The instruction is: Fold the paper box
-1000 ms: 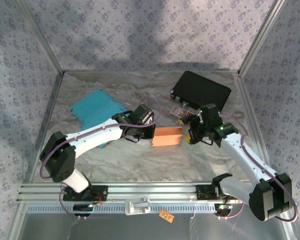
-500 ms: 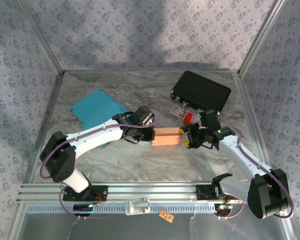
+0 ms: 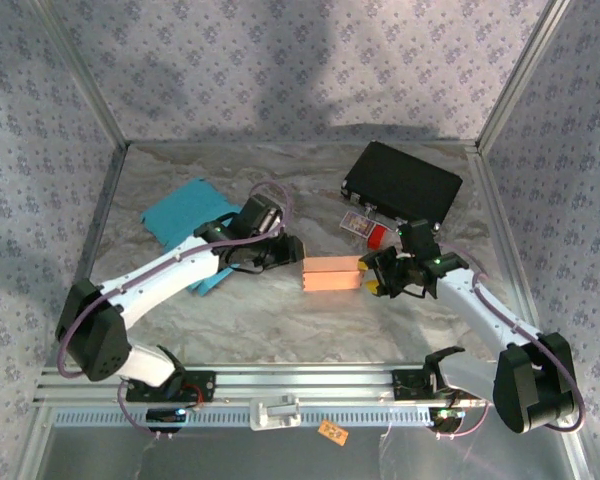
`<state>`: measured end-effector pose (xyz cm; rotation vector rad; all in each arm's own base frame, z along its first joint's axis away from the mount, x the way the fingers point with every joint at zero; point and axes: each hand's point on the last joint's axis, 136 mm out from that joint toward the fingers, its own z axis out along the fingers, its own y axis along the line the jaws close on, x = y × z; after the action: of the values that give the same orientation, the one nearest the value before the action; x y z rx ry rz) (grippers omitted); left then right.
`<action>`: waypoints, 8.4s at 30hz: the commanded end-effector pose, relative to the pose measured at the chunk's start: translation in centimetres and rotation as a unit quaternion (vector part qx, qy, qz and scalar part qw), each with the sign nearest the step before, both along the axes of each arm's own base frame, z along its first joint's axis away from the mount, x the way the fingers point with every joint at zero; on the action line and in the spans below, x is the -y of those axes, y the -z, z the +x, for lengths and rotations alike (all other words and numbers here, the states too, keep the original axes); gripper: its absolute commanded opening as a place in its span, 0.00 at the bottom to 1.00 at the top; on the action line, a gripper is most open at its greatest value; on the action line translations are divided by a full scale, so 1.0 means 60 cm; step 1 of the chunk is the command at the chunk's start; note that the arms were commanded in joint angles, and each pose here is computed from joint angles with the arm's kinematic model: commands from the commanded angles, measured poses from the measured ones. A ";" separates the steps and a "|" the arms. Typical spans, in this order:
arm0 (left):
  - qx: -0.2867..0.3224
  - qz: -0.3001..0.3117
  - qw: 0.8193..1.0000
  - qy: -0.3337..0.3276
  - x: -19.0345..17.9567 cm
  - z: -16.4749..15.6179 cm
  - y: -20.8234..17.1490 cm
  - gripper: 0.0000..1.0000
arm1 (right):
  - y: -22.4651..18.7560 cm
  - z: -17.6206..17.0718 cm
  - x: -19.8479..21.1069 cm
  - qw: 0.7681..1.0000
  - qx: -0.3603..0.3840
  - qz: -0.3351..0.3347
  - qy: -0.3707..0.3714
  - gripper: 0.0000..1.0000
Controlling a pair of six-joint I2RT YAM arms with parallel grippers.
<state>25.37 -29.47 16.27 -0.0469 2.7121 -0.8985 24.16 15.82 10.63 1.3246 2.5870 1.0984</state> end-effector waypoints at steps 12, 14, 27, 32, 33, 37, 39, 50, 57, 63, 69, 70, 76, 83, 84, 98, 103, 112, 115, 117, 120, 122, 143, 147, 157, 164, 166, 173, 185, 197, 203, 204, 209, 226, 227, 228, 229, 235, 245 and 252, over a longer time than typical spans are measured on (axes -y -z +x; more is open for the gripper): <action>-0.083 -0.017 0.996 0.023 0.029 -0.022 0.094 0.24 | 0.041 -0.034 0.021 0.997 -0.062 -0.040 -0.001 0.47; -0.088 -0.012 0.996 0.026 0.025 -0.030 0.105 0.20 | 0.041 -0.034 0.021 0.997 -0.062 -0.041 -0.001 0.48; -0.072 0.010 0.996 0.046 0.023 -0.047 0.114 0.16 | -0.033 -0.003 0.015 0.999 0.002 -0.046 0.000 0.52; -0.059 0.016 0.997 0.056 0.027 -0.051 0.108 0.16 | -0.072 -0.008 0.001 0.999 -0.003 -0.021 0.038 0.67; -0.056 0.015 0.997 0.058 0.029 -0.051 0.106 0.16 | -0.073 -0.010 -0.002 0.998 -0.011 -0.017 0.052 0.70; -0.054 0.015 0.997 0.060 0.034 -0.053 0.106 0.16 | -0.062 -0.019 -0.024 0.993 -0.045 -0.008 0.109 0.80; -0.053 0.015 0.997 0.062 0.037 -0.054 0.106 0.16 | -0.054 -0.022 -0.031 0.990 -0.065 -0.007 0.129 0.81; -0.039 0.003 0.995 0.095 0.083 -0.066 0.099 0.16 | 0.003 0.009 -0.034 0.979 -0.082 -0.013 0.186 0.82; -0.011 -0.011 0.986 0.167 0.150 -0.081 0.092 0.16 | 0.023 -0.041 0.030 0.980 -0.092 -0.043 0.172 0.79; 0.033 -0.024 0.968 0.249 0.211 -0.119 0.086 0.16 | 0.031 -0.088 0.088 0.985 -0.062 -0.021 0.159 0.65; 0.026 -0.038 0.957 0.288 0.250 -0.146 0.108 0.18 | 0.039 -0.110 0.119 0.984 0.021 -0.028 0.172 0.71; 0.018 -0.037 0.955 0.292 0.254 -0.150 0.118 0.18 | 0.048 -0.120 0.123 0.983 0.017 -0.029 0.178 0.73; 0.005 -0.035 0.955 0.294 0.270 -0.149 0.138 0.19 | 0.077 -0.145 0.141 0.978 -0.010 -0.037 0.204 0.76; 0.029 -0.049 0.974 0.219 0.227 -0.097 0.074 0.23 | 0.016 -0.116 0.133 0.989 0.010 -0.116 0.088 0.72; 0.044 -0.050 0.978 0.196 0.207 -0.080 0.055 0.25 | 0.008 -0.107 0.123 0.989 0.012 -0.137 0.048 0.71; 0.226 0.015 0.973 -0.034 -0.128 0.001 -0.096 0.60 | 0.010 -0.039 0.012 0.805 -0.046 -0.458 -0.375 0.72; 0.225 0.040 0.972 -0.059 -0.187 -0.025 -0.081 0.60 | 0.039 -0.035 -0.004 0.745 -0.059 -0.492 -0.446 0.70; 0.159 0.060 0.977 -0.133 -0.272 -0.029 -0.030 0.60 | 0.082 -0.026 0.031 0.736 -0.080 -0.486 -0.465 0.64; 0.117 0.061 0.978 -0.162 -0.294 -0.017 -0.011 0.60 | 0.079 -0.012 0.058 0.725 -0.081 -0.500 -0.467 0.64; 0.087 0.071 0.976 -0.184 -0.314 -0.006 0.004 0.58 | 0.077 -0.004 0.078 0.725 -0.086 -0.504 -0.461 0.63; 0.055 0.081 0.974 -0.206 -0.337 0.015 0.016 0.57 | 0.072 0.009 0.106 0.733 -0.089 -0.506 -0.445 0.62; 0.044 0.089 0.970 -0.222 -0.353 0.030 0.019 0.56 | 0.058 0.023 0.111 0.737 -0.072 -0.511 -0.437 0.62; -0.018 0.134 0.932 -0.336 -0.591 0.249 0.107 0.47 | -0.008 0.134 -0.455 0.948 0.229 0.033 -0.216 0.69; -0.031 0.101 0.941 -0.321 -0.587 0.278 0.128 0.46 | 0.036 0.147 -0.487 0.961 0.205 0.040 -0.179 0.69; -0.077 0.081 0.949 -0.294 -0.566 0.264 0.181 0.44 | 0.103 0.165 -0.522 0.968 0.196 0.049 -0.147 0.66; -0.091 0.062 0.952 -0.286 -0.550 0.256 0.197 0.42 | 0.107 0.177 -0.526 0.966 0.213 0.058 -0.134 0.61; -0.094 0.061 0.954 -0.279 -0.545 0.254 0.199 0.41 | 0.103 0.181 -0.536 0.964 0.220 0.074 -0.133 0.53; -0.074 0.060 0.958 -0.271 -0.531 0.255 0.174 0.40 | 0.061 0.192 -0.526 0.959 0.247 0.070 -0.119 0.14; 0.248 0.086 0.934 -0.243 -0.424 0.275 -0.159 0.46 | -0.170 0.240 -0.450 0.941 0.310 0.078 -0.106 0.00; 0.483 0.080 0.872 -0.001 -0.234 0.057 -0.356 0.50 | -0.400 0.279 -0.290 0.942 0.324 0.077 -0.034 0.00; 0.508 0.091 0.845 0.141 -0.176 -0.041 -0.315 0.58 | -0.465 0.277 -0.215 0.949 0.306 0.076 0.007 0.00; 0.509 0.104 0.841 0.148 -0.174 -0.044 -0.308 0.59 | -0.470 0.273 -0.204 0.951 0.299 0.074 0.015 0.00; 0.525 0.142 0.825 0.152 -0.152 -0.023 -0.299 0.63 | -0.491 0.252 -0.170 0.955 0.284 0.071 0.045 0.00; 0.547 0.204 0.808 0.085 -0.124 0.060 -0.309 0.64 | -0.491 0.213 -0.156 0.962 0.251 0.086 0.063 0.00; 0.544 0.201 0.810 0.089 -0.119 0.061 -0.307 0.63 | -0.491 0.211 -0.156 0.963 0.249 0.086 0.063 0.00; 0.541 0.201 0.812 0.088 -0.119 0.063 -0.305 0.62 | -0.491 0.210 -0.157 0.963 0.247 0.087 0.063 0.00; 0.540 0.202 0.813 0.085 -0.119 0.064 -0.305 0.61 | -0.492 0.208 -0.156 0.964 0.245 0.086 0.064 0.00; 0.539 0.208 0.812 0.077 -0.121 0.072 -0.307 0.46 | -0.489 0.197 -0.159 0.967 0.233 0.088 0.059 0.00; 0.516 0.172 0.833 0.102 -0.111 0.056 -0.302 0.00 | -0.479 0.194 -0.158 0.970 0.223 0.081 0.058 0.00; 0.423 0.058 0.901 0.076 -0.138 0.034 -0.294 0.00 | -0.512 0.214 -0.181 0.962 0.262 0.077 0.002 0.37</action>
<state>28.99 -21.43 32.00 0.5592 1.9138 -0.3683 36.96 26.11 39.25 1.0177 2.1386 1.4174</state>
